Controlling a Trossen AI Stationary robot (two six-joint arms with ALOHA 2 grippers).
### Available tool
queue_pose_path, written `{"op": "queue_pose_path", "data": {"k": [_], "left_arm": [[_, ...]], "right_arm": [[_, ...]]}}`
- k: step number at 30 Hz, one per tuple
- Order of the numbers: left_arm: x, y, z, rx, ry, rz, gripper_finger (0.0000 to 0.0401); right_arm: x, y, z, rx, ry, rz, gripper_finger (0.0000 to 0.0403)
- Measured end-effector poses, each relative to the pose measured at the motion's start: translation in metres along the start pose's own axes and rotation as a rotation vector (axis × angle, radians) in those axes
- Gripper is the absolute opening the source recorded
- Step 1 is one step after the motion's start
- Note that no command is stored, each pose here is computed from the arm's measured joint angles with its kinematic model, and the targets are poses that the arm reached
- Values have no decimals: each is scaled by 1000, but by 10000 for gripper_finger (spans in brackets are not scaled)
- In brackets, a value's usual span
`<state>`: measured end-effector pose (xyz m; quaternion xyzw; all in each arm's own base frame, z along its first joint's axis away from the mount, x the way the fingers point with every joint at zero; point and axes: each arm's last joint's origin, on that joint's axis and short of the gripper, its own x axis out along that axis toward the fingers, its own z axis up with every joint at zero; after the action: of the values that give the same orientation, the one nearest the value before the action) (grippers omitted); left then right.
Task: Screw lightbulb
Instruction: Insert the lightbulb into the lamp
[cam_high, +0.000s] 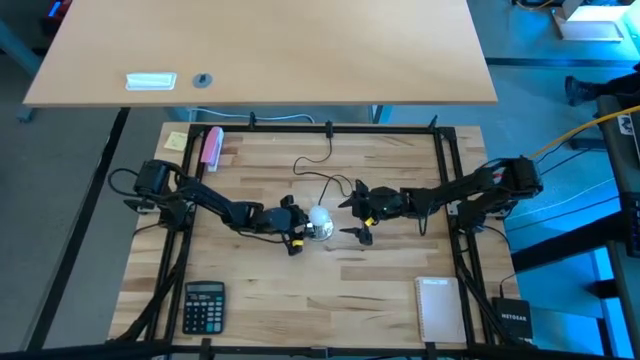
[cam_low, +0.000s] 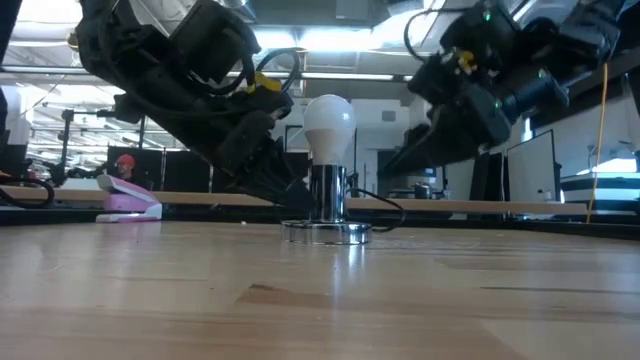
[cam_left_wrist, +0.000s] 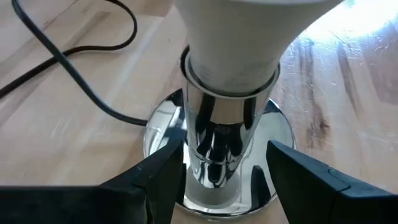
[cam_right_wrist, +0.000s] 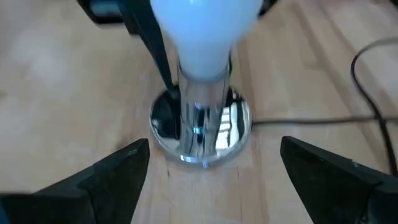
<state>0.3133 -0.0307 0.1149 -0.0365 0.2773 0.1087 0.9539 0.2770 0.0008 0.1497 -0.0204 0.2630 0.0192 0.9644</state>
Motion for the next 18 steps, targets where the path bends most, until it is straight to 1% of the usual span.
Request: {"op": "queue_pose_path", "data": {"k": [2, 6, 11, 14, 18], "left_arm": [[0, 0, 0, -1, 4, 1, 221], [0, 0, -1, 40, 13, 3, 221], [0, 0, -1, 27, 11, 1, 224], [0, -1, 1, 21, 4, 0, 247], [0, 0, 1, 21, 4, 2, 304]], "right_arm": [[7, 0, -7, 11, 5, -2, 362], [20, 0, -16, 30, 6, 5, 363], [27, 1, -24, 46, 34, 10, 363], [27, 1, -23, 46, 28, 10, 363], [27, 0, -22, 45, 16, 10, 363]]}}
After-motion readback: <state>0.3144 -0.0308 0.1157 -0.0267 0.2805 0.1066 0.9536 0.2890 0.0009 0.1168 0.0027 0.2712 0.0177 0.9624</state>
